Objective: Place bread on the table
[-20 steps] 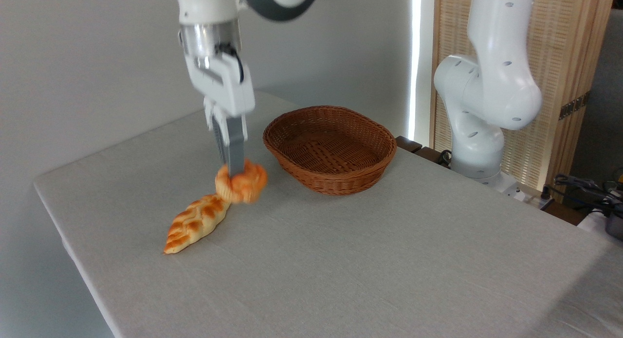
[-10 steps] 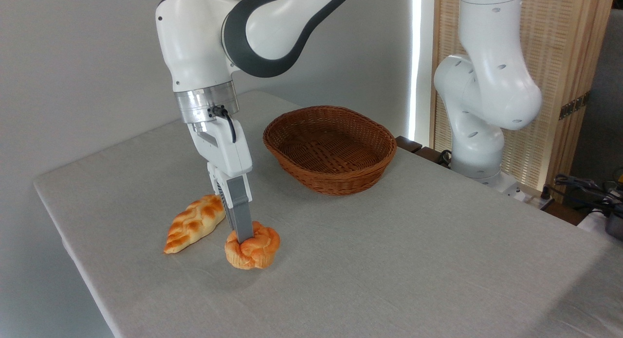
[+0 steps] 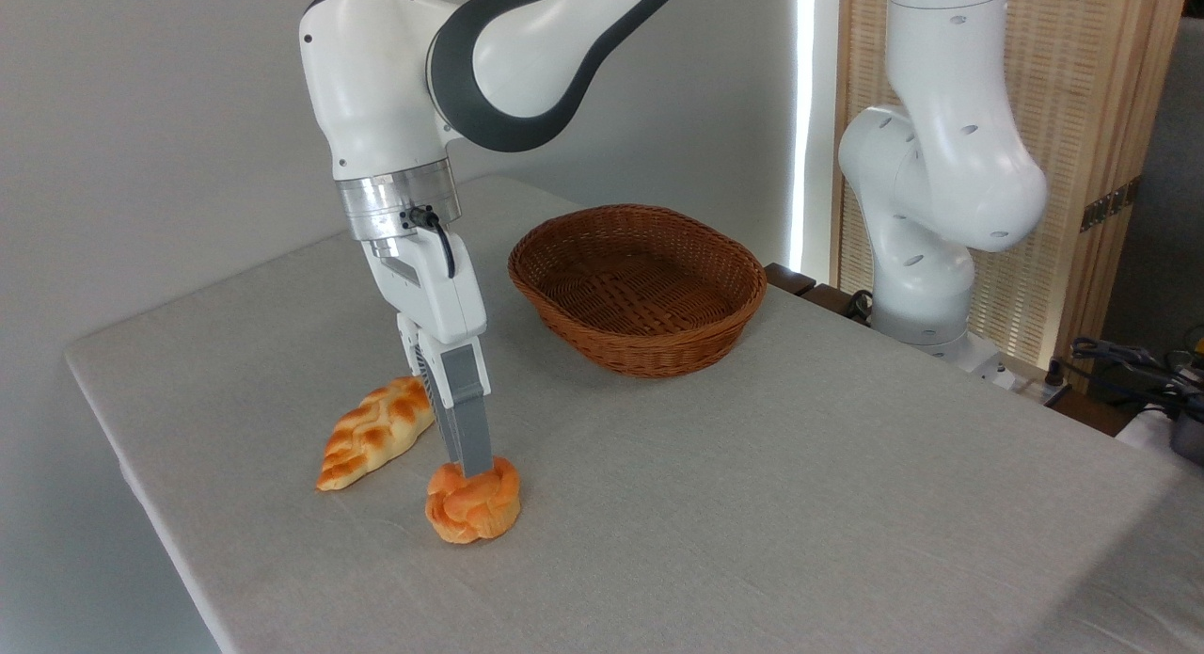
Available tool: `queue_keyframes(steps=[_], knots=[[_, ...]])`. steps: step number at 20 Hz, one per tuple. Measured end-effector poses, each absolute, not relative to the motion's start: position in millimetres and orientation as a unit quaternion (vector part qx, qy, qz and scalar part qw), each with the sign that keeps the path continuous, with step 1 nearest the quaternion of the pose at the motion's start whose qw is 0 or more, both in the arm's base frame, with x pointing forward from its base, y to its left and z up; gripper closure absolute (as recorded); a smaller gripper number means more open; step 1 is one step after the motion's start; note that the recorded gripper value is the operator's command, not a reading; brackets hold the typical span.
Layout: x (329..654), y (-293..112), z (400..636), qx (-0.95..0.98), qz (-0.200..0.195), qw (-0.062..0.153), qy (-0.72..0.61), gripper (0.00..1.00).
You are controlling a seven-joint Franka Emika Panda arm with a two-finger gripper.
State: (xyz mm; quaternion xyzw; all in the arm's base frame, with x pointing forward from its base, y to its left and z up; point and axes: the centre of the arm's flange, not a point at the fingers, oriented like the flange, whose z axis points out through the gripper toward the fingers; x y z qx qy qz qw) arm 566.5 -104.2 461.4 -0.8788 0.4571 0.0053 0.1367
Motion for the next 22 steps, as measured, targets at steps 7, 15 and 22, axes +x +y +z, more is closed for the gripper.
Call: queue_keyframes(steps=[7,15,22], knots=[[566.3,-105.2,470.9,-0.883,-0.004,0.129,0.452,0.0],[554.3,-94.6,530.8,-0.91,-0.017,0.069,0.409,0.0],[562.6,-44.2,574.6,-0.939,-0.05,0.004,0.339,0.0]])
